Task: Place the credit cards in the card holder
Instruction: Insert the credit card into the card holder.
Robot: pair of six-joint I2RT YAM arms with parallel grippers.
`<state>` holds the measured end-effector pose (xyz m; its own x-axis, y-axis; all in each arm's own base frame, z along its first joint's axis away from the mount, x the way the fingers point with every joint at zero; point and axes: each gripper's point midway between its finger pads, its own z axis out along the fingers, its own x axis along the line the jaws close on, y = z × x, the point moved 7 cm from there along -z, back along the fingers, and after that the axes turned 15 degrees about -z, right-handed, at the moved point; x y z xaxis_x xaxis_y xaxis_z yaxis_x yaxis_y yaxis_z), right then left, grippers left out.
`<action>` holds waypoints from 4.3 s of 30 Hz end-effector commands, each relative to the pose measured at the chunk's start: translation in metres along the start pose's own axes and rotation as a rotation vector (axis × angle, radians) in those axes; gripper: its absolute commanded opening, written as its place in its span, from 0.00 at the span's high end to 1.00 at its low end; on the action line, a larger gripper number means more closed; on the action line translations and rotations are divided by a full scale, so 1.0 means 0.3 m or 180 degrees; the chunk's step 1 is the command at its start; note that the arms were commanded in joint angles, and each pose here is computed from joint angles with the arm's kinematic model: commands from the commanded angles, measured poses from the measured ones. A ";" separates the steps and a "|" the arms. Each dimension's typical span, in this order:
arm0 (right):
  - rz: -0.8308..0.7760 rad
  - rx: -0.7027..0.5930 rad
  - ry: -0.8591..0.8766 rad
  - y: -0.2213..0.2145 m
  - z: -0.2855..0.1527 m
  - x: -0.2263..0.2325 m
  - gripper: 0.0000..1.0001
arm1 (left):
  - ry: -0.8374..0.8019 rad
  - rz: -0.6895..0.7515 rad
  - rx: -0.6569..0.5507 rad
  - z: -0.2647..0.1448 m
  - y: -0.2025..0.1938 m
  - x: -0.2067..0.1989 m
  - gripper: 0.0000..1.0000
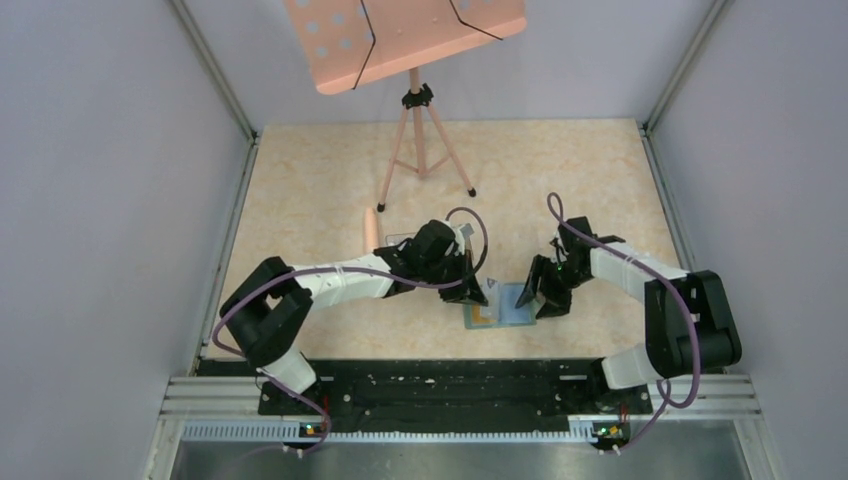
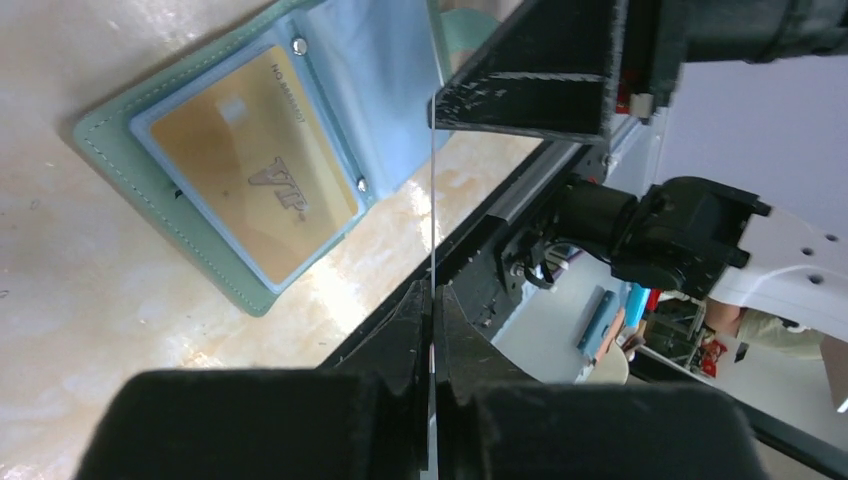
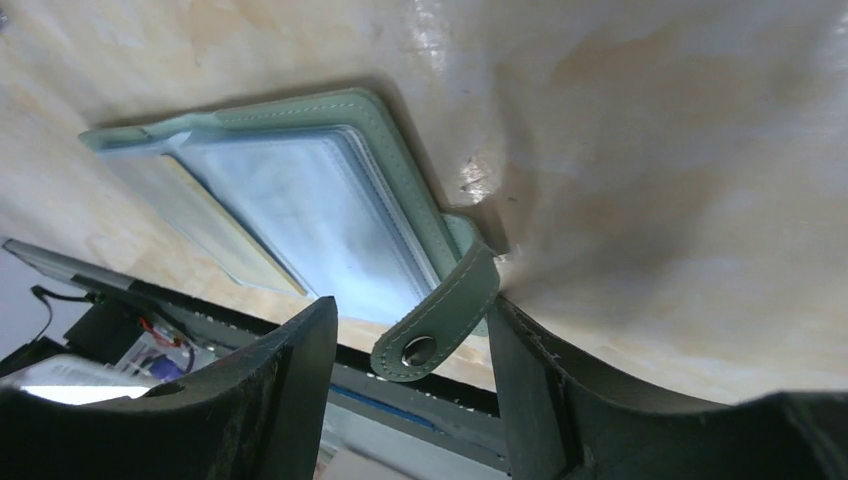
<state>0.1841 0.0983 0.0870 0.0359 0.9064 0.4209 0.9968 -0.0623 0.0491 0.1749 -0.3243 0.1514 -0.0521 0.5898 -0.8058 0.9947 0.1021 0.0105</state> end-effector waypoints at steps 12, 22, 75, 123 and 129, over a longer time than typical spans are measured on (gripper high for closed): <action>-0.0106 -0.0167 0.0407 -0.022 0.016 0.041 0.45 | -0.0015 -0.0180 -0.0273 0.114 0.024 0.088 1.00; -0.0231 -0.0440 0.0122 0.036 -0.039 0.044 0.42 | 0.0073 -0.0161 -0.0457 0.078 0.049 0.090 1.00; -0.0292 -0.0293 0.0453 0.028 0.006 0.057 0.44 | 0.0298 -0.0604 -0.0077 0.189 0.021 0.155 1.00; -0.0293 -0.0224 0.0477 -0.008 0.019 0.044 0.45 | 0.0181 -0.0668 -0.0122 0.242 0.093 0.170 1.00; -0.0297 -0.0235 0.0487 -0.008 0.017 0.045 0.45 | 0.0191 -0.0693 -0.0060 0.256 0.083 0.173 1.00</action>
<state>0.1862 0.1112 0.0881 -0.0538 0.8444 0.5330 0.9887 -0.0298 0.1470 0.1997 -0.3508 0.0772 -0.2615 0.5727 -0.7769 0.9621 0.2186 -0.1628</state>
